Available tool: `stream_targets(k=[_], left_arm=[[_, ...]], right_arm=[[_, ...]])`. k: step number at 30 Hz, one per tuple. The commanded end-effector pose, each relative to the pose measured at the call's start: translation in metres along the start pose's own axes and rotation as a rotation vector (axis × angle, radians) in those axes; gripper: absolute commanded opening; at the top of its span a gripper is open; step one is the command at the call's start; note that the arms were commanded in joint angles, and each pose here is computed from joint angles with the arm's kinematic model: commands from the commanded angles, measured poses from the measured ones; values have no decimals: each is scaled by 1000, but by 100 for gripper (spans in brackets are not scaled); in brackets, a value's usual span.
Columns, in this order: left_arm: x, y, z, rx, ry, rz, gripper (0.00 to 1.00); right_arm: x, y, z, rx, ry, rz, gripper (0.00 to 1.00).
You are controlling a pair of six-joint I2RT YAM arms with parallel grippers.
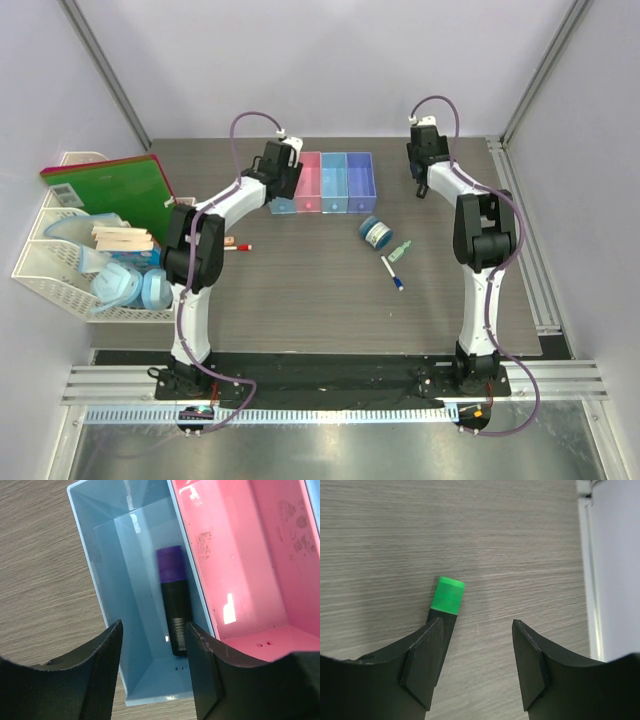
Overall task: Sort the stationery into containers
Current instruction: Place the pen in the storage box, then pick up the pen from the center of the board.
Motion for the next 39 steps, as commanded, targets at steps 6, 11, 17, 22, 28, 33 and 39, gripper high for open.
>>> stream_targets(k=[6,11,17,22,28,33,39], left_arm=[[41,34,-1,14,-31,-68,56],[60,45,3,20,-35,-97,56],[73,46,7,-9,-35,-111,56],[81,44,9,-28,-37,-118,56],[92,44,13,-43,-33,-129,56],[104,42,18,-54,-18,-145,56],[115,38,33,-34,20,-154,56]], right_arm=[[-21,-12,23,-105,115,66,59],[-25,-23,41,-139,195,100,56],[-26,-46,59,-182,261,178,54],[-22,-56,57,-219,268,223,48],[-14,-64,63,-206,344,322,31],[-4,-59,65,-224,397,333,1],[21,-38,48,-252,419,277,1]])
Point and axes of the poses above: each gripper's point midway between its finger pads, its own x axis back along the fingers, its own z axis along the line the jaws close on, y = z × x, the point moved 5 cm from there along x, back along the fingers, and after that the axes turned 10 degrees about x, right-handed, at the moved point
